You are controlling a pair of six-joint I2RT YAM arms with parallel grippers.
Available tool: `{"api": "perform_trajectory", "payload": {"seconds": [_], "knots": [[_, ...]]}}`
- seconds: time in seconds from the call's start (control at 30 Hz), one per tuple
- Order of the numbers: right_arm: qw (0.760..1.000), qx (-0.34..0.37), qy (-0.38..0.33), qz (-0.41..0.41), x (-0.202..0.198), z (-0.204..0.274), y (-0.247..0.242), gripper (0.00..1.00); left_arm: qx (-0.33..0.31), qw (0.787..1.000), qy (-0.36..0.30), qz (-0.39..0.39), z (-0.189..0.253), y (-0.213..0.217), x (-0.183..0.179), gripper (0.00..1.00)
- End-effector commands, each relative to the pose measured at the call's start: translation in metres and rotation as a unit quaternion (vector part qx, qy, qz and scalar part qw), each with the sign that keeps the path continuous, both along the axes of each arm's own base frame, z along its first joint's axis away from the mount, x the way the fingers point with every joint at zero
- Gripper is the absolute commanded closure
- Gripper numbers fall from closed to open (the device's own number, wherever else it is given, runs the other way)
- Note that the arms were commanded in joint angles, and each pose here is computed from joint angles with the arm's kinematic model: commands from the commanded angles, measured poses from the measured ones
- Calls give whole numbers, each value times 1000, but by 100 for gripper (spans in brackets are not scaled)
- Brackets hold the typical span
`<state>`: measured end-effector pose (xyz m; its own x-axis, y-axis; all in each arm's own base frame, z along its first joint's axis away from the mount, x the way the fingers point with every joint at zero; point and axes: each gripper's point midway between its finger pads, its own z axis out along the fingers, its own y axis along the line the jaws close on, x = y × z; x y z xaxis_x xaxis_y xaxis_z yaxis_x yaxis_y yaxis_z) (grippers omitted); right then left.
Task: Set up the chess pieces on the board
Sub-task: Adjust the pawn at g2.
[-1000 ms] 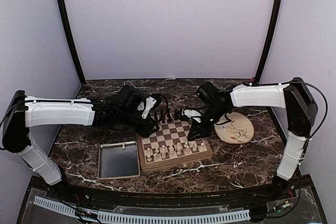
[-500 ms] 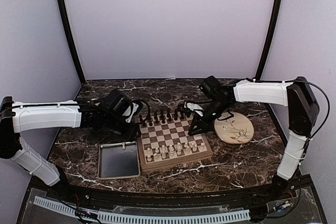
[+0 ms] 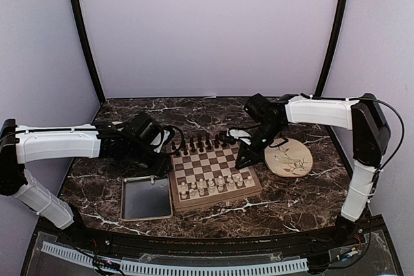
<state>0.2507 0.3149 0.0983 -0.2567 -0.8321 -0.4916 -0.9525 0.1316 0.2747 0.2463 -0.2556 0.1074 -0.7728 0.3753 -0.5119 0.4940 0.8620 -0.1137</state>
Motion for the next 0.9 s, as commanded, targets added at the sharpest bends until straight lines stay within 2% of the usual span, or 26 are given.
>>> {"api": "perform_trajectory", "payload": {"seconds": [0.0, 0.87], "knots": [[999, -30, 11, 17, -8, -16, -2, 78, 4, 1000, 2, 0, 0, 2, 0, 56], [997, -54, 25, 39, -13, -33, -2, 74, 10, 1000, 1, -4, -6, 2, 2, 56]]}}
